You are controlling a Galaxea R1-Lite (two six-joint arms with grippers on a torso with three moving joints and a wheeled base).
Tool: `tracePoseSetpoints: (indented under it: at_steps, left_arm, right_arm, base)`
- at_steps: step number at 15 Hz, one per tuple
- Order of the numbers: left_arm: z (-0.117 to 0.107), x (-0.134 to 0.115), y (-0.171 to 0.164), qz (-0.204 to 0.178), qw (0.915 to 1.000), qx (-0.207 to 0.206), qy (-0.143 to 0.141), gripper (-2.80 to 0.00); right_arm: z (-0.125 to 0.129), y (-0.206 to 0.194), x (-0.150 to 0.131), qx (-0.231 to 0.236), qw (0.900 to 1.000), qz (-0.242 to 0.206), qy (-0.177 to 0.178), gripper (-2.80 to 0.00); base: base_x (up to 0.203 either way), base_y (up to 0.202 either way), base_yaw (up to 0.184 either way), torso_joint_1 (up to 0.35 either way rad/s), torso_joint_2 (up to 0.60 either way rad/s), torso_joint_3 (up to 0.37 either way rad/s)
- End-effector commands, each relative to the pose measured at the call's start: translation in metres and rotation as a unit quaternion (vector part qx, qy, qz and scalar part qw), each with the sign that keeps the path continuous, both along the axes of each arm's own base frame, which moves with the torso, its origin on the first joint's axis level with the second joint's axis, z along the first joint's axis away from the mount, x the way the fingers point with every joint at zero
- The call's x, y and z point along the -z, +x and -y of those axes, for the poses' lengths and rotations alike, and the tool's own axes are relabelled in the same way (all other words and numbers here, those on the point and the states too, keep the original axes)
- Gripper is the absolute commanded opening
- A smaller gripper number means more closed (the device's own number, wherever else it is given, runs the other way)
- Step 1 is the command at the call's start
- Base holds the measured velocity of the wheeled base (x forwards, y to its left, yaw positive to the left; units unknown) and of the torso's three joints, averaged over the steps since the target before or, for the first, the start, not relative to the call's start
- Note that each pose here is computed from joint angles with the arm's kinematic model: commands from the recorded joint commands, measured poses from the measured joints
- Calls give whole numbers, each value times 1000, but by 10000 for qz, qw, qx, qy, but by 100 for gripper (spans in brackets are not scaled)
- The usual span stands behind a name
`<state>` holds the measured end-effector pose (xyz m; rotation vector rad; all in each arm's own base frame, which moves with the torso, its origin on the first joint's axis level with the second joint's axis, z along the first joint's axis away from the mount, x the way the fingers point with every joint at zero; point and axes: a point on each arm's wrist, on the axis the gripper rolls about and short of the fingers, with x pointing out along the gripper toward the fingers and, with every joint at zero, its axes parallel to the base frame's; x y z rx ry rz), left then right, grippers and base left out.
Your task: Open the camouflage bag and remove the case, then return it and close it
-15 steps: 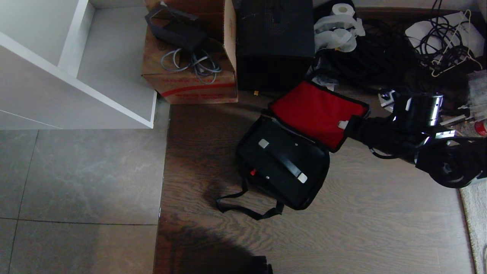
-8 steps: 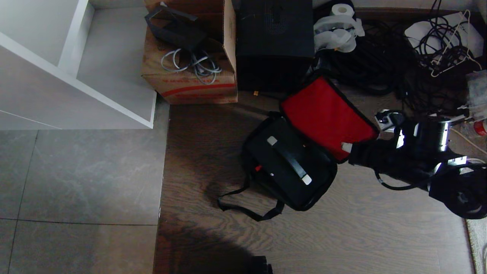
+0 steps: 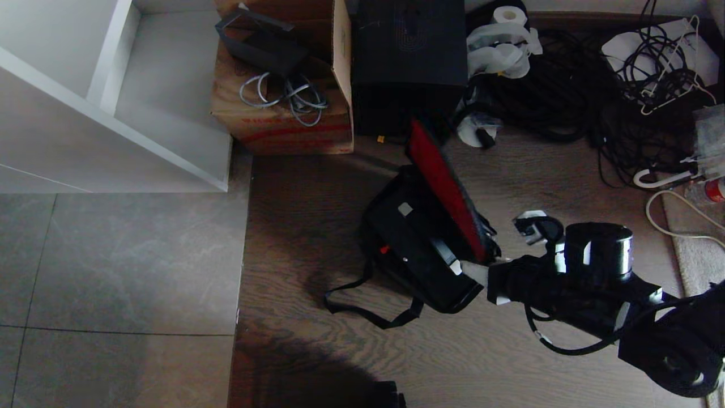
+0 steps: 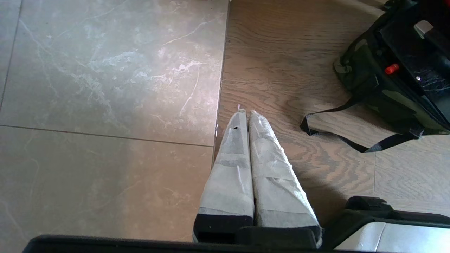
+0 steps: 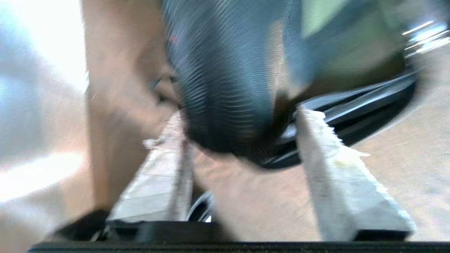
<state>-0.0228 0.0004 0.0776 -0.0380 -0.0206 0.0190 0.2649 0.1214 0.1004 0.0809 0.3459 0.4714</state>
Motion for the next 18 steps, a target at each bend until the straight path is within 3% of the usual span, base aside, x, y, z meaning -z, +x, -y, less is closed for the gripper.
tracePoseSetpoints:
  at_steps: [1, 4, 7, 9, 12, 15, 18]
  left_arm:
    - [0, 3, 1, -47, 10000, -3, -2, -280]
    - [0, 2, 1, -40, 10000, -3, -2, -280]
    - [0, 2, 1, -40, 10000, -3, -2, -280]
    - [0, 3, 1, -47, 10000, -3, -2, -280]
    - [0, 3, 1, -47, 10000, -3, -2, -280]
    - [0, 3, 1, -47, 10000, -3, -2, -280]
    - [0, 3, 1, -47, 10000, -3, -2, -280]
  right_arm:
    - [-15, -21, 21, -406, 9982, -390, -189, 0]
    - [-17, -51, 23, -692, 9951, -661, -234, 0]
    - [-12, -51, -6, -541, 9979, -325, 126, 0]
    - [-15, -42, -11, -416, 9977, -407, 357, 0]
    - [-24, -20, 8, -49, 9943, -902, 566, 0]
    - [-28, 5, 36, 637, 9883, -1333, 375, 0]
    - [-28, 14, 55, 991, 9786, -1802, 41, 0]
  base:
    - [0, 0, 0, 0, 0, 0]
    - [0, 0, 0, 0, 0, 0]
    - [0, 0, 0, 0, 0, 0]
    - [0, 0, 0, 0, 0, 0]
    - [0, 0, 0, 0, 0, 0]
    - [0, 0, 0, 0, 0, 0]
    - [0, 0, 0, 0, 0, 0]
